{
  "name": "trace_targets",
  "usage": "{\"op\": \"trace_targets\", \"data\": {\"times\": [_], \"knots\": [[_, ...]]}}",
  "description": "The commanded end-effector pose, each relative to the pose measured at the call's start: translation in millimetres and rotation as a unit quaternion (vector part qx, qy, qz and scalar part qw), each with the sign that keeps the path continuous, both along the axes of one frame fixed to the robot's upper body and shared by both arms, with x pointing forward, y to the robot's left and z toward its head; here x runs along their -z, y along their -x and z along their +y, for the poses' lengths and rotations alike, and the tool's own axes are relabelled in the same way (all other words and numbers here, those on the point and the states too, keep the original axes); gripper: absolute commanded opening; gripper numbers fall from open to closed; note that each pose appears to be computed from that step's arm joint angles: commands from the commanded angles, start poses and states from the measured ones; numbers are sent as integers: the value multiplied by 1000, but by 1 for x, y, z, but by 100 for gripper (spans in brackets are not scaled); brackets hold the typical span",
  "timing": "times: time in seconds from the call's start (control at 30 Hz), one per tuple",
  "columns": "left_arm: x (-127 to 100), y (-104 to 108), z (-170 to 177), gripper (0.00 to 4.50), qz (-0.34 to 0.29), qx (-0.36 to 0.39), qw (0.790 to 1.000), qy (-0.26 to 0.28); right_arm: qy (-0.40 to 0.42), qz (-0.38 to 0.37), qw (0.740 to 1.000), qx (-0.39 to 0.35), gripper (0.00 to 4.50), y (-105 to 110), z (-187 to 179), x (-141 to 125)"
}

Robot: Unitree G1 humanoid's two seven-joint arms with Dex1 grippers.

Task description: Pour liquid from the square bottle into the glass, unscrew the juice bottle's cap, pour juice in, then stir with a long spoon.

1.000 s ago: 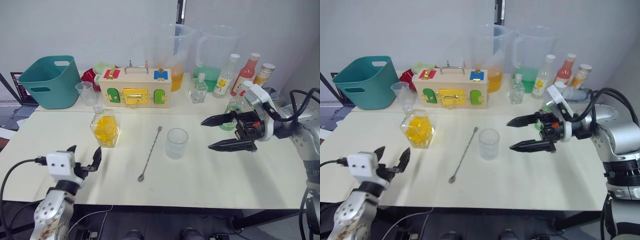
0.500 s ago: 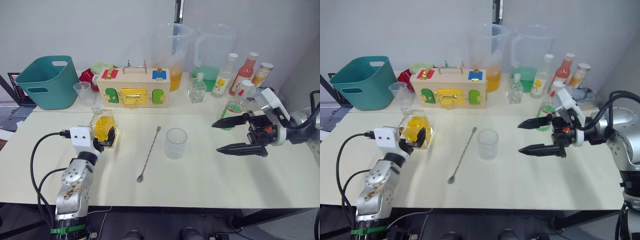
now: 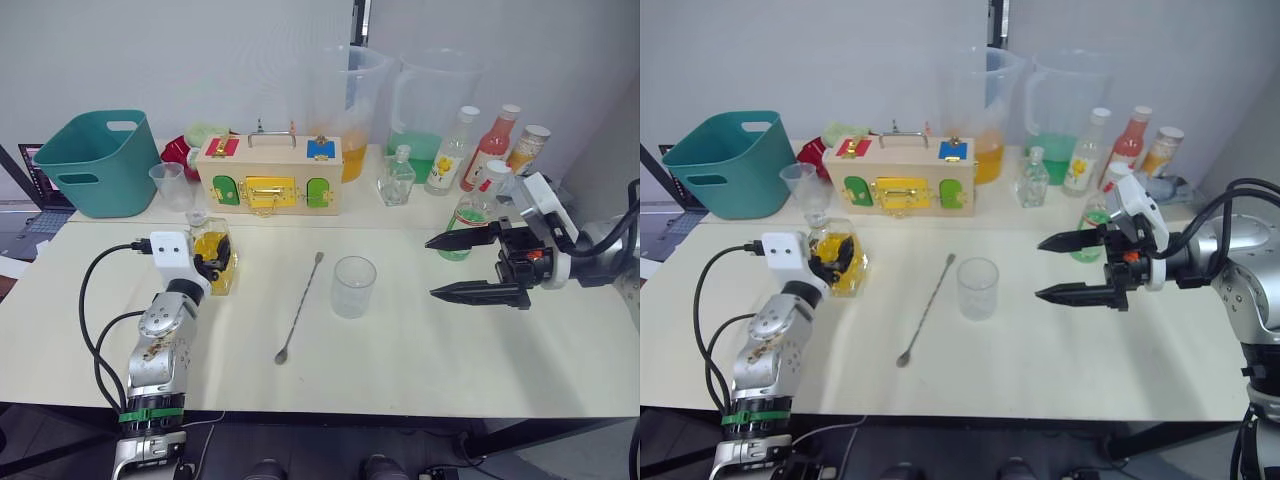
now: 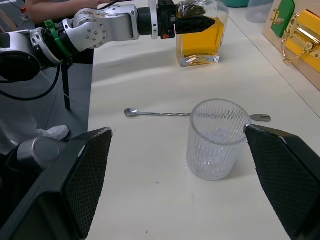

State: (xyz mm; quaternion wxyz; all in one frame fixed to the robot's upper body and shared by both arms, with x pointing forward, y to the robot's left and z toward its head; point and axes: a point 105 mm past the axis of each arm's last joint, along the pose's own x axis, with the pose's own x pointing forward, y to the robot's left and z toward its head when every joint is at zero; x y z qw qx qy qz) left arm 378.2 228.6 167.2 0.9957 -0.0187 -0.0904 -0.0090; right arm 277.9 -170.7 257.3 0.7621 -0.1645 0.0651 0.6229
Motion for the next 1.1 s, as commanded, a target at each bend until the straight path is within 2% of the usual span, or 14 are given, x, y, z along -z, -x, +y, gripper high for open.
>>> {"op": "trace_targets", "data": {"times": [0.03, 0.17, 0.27, 0.33, 0.4, 0.5, 0.63, 0.83, 0.9, 1.03, 1.1], "knots": [[-12, 1, -2, 284, -23, 8, 1000, -5, 0, -25, 1000, 1, 450, 4, -1, -11], [-14, 5, 3, 284, -26, 6, 1000, -1, 2, -27, 1000, 3, 450, 4, 0, -10], [-28, 11, 2, 284, -56, 22, 998, -13, 1, -28, 1000, 3, 450, 4, 1, -10], [-42, 17, -1, 284, -84, 45, 995, -8, -1, -28, 1000, 3, 450, 4, 2, -10], [-60, 28, -5, 284, -123, 97, 987, 26, -3, -27, 1000, 4, 450, 4, 2, -9], [-70, 43, -12, 284, -144, 163, 976, 21, -6, -26, 1000, 5, 450, 4, 3, -8], [-72, 66, -36, 284, -126, 293, 948, -10, -13, -22, 1000, 6, 450, 6, 5, -6], [-70, 82, -61, 284, -77, 418, 905, -36, -18, -19, 1000, 15, 450, 9, 5, -3], [-68, 90, -72, 284, -61, 468, 880, -49, -18, -17, 999, 22, 450, 12, 4, -1], [-66, 98, -85, 284, -43, 526, 847, -69, -19, -15, 999, 33, 450, 15, 2, 0], [-62, 104, -104, 284, -32, 578, 812, -77, -19, -18, 998, 49, 450, 19, -1, 1]]}}
